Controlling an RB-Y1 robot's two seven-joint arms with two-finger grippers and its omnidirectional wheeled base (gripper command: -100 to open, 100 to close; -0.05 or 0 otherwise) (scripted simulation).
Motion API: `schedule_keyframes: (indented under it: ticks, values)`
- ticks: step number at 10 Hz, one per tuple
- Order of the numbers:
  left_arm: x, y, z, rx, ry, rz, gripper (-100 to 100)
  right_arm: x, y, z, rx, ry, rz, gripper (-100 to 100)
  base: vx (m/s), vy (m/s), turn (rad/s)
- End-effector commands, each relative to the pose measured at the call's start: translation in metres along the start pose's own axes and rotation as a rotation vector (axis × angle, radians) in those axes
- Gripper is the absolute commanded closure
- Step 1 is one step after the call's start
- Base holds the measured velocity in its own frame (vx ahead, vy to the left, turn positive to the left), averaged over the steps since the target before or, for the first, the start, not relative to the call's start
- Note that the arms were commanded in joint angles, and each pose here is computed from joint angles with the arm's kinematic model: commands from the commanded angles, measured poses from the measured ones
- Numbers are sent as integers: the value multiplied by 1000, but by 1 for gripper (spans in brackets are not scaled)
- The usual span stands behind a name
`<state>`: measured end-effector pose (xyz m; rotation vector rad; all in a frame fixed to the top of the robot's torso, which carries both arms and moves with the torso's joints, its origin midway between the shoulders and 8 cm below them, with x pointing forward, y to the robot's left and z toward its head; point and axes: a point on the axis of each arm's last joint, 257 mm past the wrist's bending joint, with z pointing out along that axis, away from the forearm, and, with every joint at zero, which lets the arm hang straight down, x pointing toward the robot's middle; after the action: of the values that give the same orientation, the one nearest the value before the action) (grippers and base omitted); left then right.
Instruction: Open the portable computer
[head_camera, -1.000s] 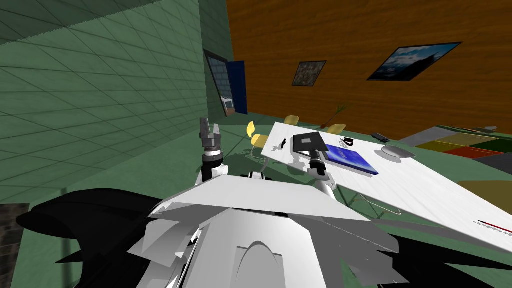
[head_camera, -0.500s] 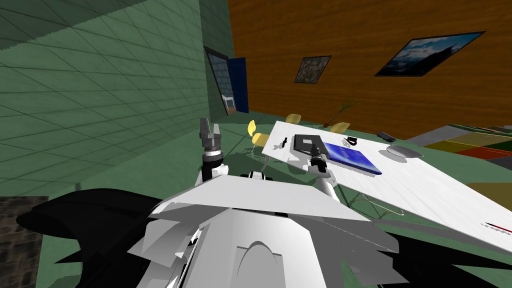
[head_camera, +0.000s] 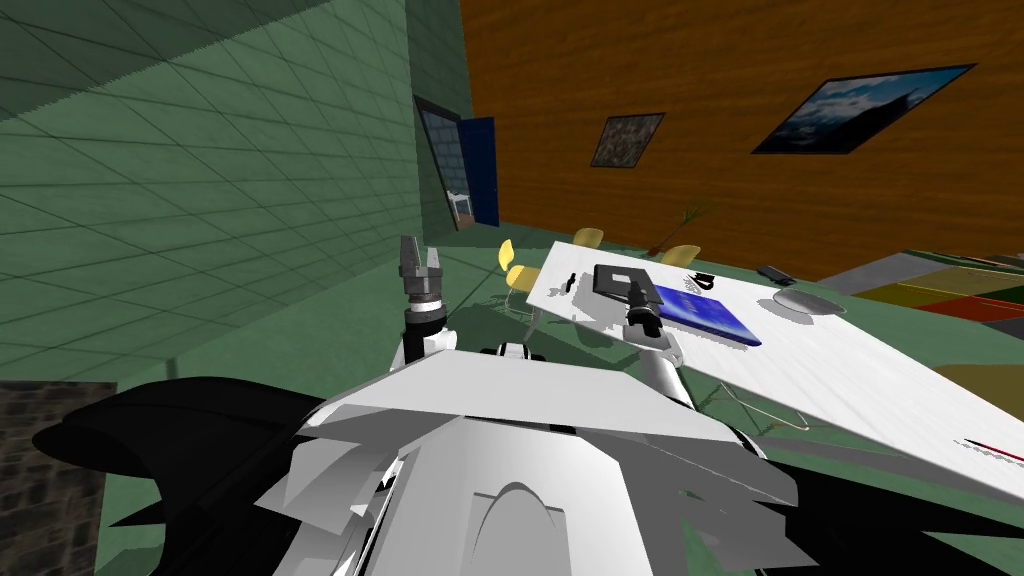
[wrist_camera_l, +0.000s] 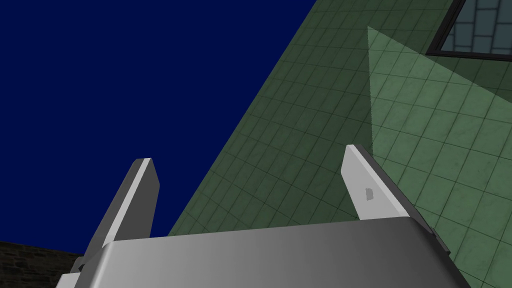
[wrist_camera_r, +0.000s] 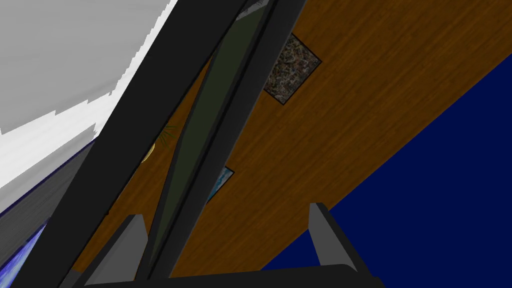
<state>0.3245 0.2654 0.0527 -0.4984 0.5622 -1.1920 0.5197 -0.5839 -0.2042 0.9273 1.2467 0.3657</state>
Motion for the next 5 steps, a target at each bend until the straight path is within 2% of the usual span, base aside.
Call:
schedule_keyframes:
  ticks: [1,5]
  values:
    - [0,0,0,0,0,0,0,1,-1,0,2,1,0,0,0,0,0]
    - [0,0,0,0,0,0,0,3,-5,-2,11,6,2,0,0,0,0]
